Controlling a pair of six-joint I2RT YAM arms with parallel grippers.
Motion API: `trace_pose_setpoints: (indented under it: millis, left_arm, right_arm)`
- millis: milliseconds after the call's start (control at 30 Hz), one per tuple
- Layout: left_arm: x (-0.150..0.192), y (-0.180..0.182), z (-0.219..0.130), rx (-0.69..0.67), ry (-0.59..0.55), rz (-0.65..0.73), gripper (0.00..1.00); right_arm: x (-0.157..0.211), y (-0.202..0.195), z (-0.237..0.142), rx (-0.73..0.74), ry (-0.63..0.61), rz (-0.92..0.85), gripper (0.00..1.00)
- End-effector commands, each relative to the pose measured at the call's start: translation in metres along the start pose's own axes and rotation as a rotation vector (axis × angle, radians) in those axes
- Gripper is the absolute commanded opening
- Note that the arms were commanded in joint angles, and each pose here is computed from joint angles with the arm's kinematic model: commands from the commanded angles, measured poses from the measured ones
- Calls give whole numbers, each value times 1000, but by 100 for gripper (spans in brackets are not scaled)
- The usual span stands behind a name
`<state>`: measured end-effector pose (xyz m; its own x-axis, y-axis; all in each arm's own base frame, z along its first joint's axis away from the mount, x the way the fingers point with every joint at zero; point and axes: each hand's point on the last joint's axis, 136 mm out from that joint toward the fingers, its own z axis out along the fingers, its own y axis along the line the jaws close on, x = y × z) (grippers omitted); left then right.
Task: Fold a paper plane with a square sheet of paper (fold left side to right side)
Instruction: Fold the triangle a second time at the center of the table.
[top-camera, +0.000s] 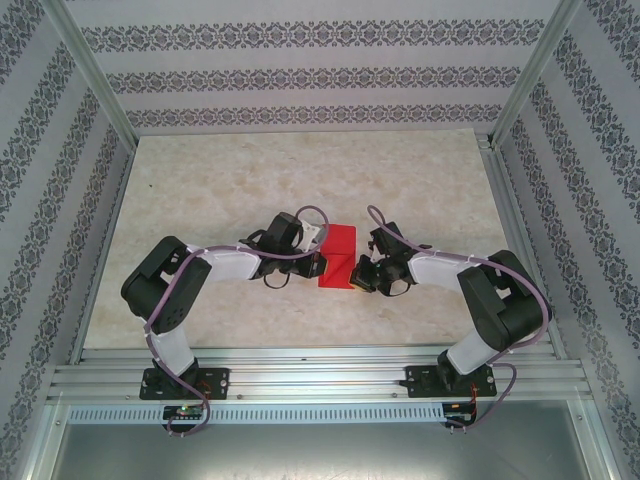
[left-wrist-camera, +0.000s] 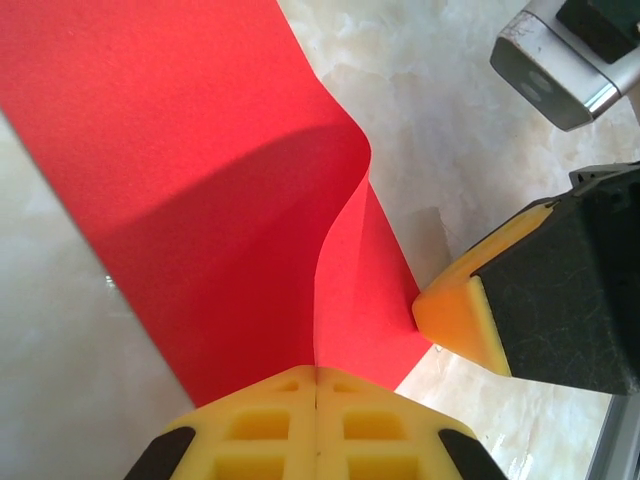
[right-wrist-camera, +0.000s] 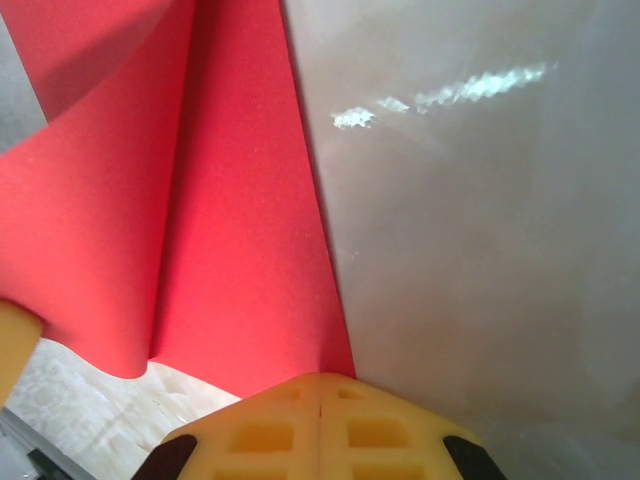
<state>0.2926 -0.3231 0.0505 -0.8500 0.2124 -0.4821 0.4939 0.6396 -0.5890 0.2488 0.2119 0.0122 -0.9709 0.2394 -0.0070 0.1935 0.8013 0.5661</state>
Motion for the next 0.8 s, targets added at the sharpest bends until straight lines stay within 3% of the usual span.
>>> trace_pose_setpoints:
  millis: [0, 767]
  left_arm:
    - [-8, 3, 1, 8, -17, -4, 0]
    - [-13, 22, 4, -59, -11, -18, 0]
  right_arm:
    - [4, -16, 4, 93, 17, -24, 4]
    - [8, -18, 10, 111, 45, -42, 4]
